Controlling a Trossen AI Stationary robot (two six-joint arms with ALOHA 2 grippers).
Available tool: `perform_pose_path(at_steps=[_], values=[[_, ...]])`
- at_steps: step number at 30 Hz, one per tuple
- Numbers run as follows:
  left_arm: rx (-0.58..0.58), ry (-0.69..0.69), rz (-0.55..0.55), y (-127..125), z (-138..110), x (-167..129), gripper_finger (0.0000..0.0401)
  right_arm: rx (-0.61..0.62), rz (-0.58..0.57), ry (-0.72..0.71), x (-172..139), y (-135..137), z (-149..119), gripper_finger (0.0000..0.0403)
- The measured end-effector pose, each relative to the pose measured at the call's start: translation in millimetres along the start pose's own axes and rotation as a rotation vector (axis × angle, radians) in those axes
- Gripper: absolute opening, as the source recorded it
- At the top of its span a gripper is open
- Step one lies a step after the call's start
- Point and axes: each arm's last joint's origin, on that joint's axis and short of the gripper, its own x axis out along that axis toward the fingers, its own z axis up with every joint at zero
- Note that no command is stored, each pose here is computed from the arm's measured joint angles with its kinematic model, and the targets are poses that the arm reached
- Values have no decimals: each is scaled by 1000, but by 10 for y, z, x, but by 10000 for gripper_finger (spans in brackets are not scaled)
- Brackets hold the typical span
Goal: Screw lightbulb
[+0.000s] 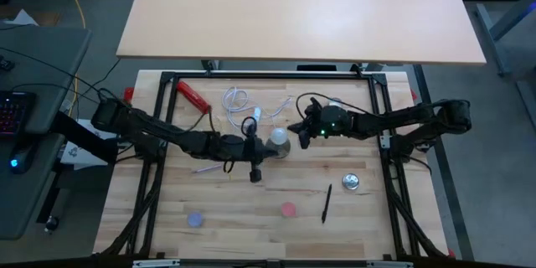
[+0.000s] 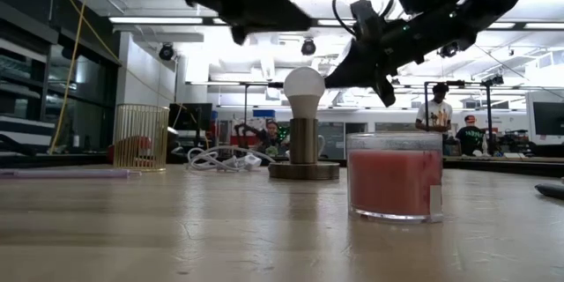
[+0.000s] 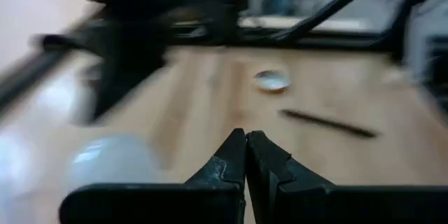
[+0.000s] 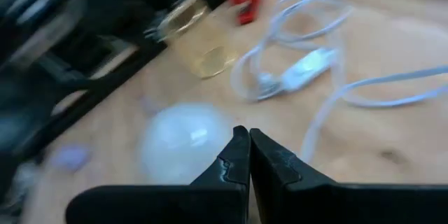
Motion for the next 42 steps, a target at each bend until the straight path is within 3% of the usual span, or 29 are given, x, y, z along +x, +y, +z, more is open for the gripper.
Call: perform_pose_path(at_steps=[4, 7, 14, 19, 42], values=[[71, 139, 192, 239, -4, -167, 0, -12, 110, 86, -13, 140, -105, 0], [74, 232, 253, 466, -62, -241, 0, -16, 131, 128, -32, 254, -210, 0], [-11, 264, 188, 828, -314, -52, 0, -15, 114, 108, -64, 402, -309, 0], [3, 182, 97, 808, -347, 125, 0, -7, 104, 100, -61, 408, -316, 0], [-35, 150, 116, 751, -326, 132, 0, -5, -4, 58, -37, 278, -255, 0]])
